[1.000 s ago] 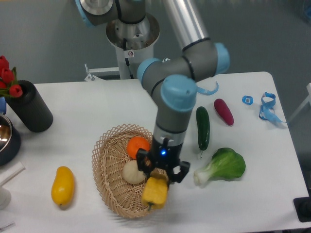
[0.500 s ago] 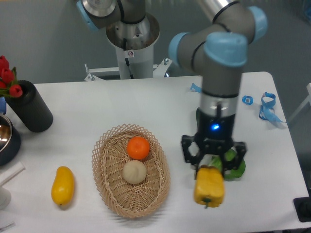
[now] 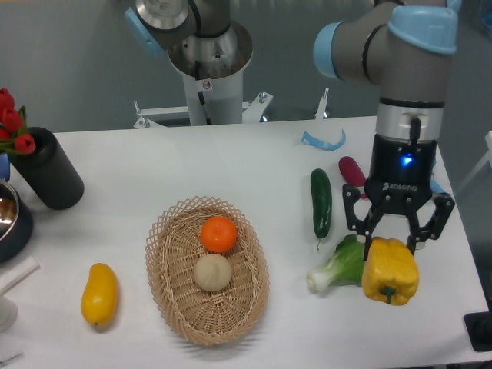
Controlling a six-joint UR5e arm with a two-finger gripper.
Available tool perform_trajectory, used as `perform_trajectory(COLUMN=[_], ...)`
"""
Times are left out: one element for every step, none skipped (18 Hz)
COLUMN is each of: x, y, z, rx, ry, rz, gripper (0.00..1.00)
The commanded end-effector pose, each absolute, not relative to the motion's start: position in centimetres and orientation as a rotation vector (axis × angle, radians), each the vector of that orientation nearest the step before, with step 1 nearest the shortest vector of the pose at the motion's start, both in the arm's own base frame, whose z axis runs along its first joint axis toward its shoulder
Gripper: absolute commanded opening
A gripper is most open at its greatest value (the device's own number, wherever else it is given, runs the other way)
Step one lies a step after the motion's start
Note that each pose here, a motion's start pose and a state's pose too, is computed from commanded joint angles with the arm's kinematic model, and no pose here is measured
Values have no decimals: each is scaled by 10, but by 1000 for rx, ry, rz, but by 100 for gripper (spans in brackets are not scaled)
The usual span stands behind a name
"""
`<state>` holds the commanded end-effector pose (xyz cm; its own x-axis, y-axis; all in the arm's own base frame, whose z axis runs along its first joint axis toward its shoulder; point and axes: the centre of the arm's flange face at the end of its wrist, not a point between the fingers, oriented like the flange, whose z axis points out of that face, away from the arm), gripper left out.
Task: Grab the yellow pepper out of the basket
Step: 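Lift the yellow bell pepper out of the basket toward the bok choy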
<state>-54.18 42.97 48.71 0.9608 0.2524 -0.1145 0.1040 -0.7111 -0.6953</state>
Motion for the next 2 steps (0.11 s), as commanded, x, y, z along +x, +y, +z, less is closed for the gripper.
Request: perform_trajectory(x=[-544, -545], y=[424, 421], z=[492, 489], rx=[-2345, -2336], ry=[-252, -250], rz=[249, 233], gripper=[42, 42])
